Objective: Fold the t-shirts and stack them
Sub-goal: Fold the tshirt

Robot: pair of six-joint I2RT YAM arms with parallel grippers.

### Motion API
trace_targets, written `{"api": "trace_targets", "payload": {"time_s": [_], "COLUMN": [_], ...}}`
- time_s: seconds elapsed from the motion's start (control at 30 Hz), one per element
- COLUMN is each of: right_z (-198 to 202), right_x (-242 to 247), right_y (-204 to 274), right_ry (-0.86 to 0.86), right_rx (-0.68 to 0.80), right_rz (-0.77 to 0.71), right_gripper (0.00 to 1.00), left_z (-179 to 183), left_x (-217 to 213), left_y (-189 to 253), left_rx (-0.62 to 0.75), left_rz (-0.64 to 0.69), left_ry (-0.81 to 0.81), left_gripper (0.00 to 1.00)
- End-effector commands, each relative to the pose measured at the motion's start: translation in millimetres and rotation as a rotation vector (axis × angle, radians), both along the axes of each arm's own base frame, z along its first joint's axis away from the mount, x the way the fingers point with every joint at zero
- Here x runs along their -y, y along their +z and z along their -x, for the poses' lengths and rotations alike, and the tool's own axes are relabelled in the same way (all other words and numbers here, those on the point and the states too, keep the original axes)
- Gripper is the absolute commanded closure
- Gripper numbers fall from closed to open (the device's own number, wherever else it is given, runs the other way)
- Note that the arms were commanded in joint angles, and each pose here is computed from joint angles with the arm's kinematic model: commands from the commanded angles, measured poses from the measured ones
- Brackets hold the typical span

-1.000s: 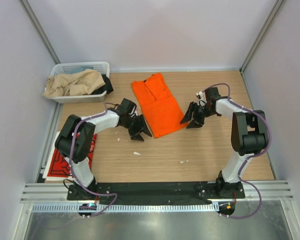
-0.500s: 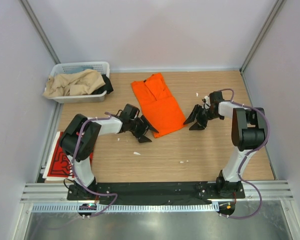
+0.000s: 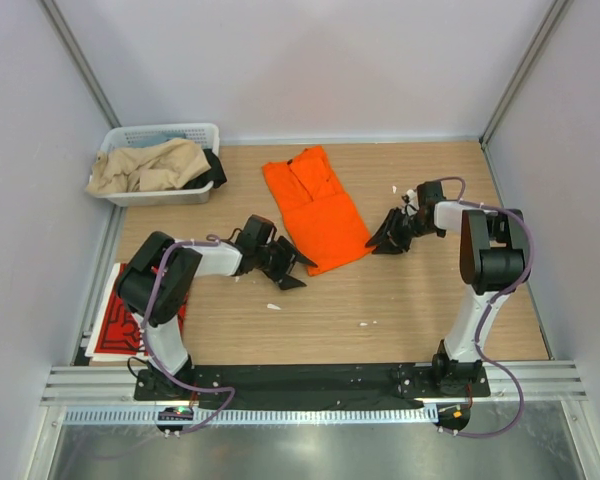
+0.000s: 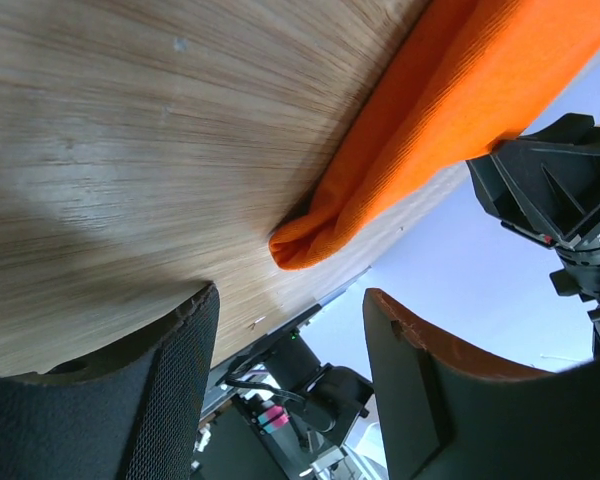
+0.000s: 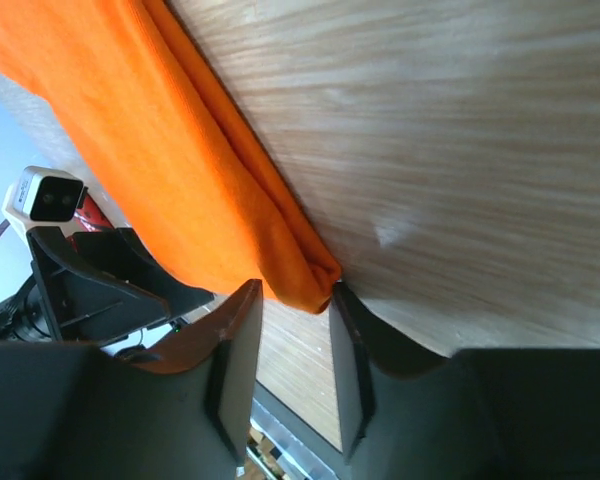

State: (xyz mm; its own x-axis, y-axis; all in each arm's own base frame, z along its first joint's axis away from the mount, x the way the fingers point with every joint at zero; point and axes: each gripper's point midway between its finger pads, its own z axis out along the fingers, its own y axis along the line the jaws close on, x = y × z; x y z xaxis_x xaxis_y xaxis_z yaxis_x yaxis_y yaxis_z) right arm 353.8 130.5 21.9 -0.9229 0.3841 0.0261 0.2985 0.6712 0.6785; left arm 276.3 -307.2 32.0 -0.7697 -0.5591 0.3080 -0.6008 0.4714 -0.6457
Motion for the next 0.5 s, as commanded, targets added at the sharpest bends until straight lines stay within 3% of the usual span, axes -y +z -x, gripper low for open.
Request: {"api": "trace_targets", "payload": {"time_s": [0.0,0.07,0.1,0.17,0.47], "right_z": [-6.4,-6.7,-7.3,-6.5,9.0], "right_x": [11.8,11.1,10.9,11.1,7.0], "right_y": [-29.1,-30.1,-29.0,-26.6,-17.8], "right_ry": [0.012,0.013,0.013,0.013,0.010], "right_rx": [0.022,0.025,0.028,0.028,0.034], "right_rz": [0.101,0.096,0.095,0.092,0.087], "right_gripper": [0.63,0.71,0.83,0.97,0.99], "left_z": [6.0,4.9,4.4,2.7,7.5], "left_x": [-9.3,-7.7,-6.9,-4.9,-11.6], "left_y": [-19.1,-20.5,-23.2,-25.5,-43.8], "left_rx": [-0.018,-0.020,-0.021,-0.025,-0.081], "left_rz": [-0.063,-0.058,-0.057,-0.048,-0.083], "left_ry": [0.023,0.033,0.035,0.050,0.127], "left_gripper": [0.38,0.38,0.39,0.41,0.44]}}
